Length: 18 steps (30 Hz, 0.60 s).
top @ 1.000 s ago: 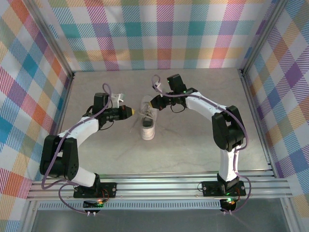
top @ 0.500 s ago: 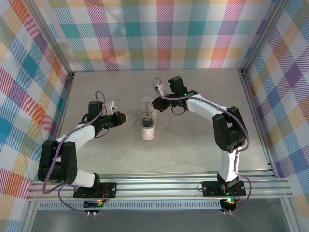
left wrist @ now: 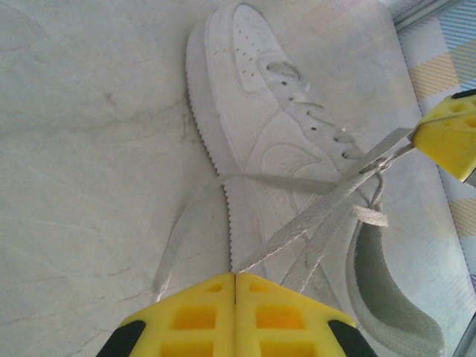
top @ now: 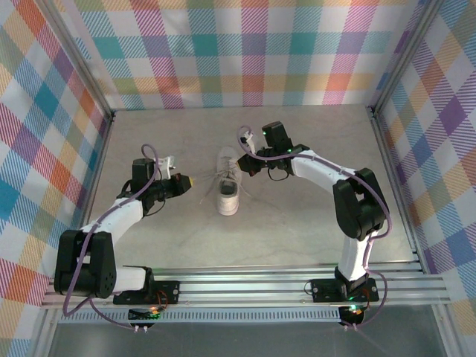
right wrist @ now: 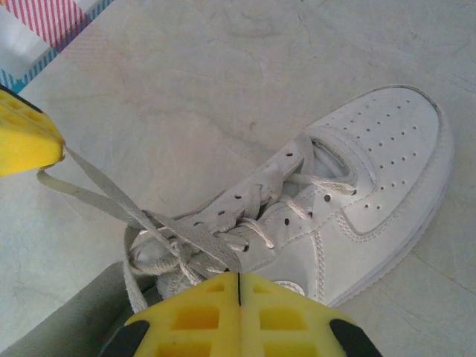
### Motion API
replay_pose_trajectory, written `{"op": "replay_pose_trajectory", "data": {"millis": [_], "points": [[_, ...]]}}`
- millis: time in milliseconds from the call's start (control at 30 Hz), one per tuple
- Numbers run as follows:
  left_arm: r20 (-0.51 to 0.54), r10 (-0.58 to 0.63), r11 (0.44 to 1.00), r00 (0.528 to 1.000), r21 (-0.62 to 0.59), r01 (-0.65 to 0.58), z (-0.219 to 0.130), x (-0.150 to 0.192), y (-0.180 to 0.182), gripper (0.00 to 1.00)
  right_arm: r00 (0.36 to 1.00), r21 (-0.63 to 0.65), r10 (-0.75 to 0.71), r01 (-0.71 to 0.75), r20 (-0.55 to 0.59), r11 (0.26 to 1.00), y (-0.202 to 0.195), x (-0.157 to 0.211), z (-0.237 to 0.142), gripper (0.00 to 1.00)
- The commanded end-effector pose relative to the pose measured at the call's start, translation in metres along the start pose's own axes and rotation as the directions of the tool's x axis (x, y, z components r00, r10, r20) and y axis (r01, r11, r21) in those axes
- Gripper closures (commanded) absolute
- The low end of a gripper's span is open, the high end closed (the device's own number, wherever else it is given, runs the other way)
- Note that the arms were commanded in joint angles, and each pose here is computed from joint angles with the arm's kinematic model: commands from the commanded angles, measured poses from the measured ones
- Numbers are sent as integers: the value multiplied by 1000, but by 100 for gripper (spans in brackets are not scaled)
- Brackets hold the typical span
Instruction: Tie the shoes
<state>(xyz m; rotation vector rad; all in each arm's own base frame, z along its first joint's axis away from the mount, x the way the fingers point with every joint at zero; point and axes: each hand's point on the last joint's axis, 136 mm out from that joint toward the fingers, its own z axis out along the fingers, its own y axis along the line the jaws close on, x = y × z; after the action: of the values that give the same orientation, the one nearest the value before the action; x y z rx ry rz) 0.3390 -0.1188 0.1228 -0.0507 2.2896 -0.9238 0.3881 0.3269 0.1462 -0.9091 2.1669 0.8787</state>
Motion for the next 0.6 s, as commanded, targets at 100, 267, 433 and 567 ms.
{"op": "replay_pose_trajectory", "data": {"millis": [100, 267, 433, 567], "points": [[8, 15, 999, 1000, -47, -15, -9, 6, 10, 100, 987, 89, -159, 159, -8, 983, -3, -3, -1, 100], [-5, 39, 997, 999, -68, -40, -13, 6, 11, 100, 967, 119, -249, 253, -48, 960, 1, 1, 2, 100], [29, 180, 984, 983, -6, -180, -21, -9, -12, 62, 956, -6, -294, 294, 8, 956, 27, -7, 1, 100], [123, 314, 948, 942, 19, -318, -34, -31, -36, 58, 954, -41, -296, 298, 52, 954, 35, -17, -1, 100]]}}
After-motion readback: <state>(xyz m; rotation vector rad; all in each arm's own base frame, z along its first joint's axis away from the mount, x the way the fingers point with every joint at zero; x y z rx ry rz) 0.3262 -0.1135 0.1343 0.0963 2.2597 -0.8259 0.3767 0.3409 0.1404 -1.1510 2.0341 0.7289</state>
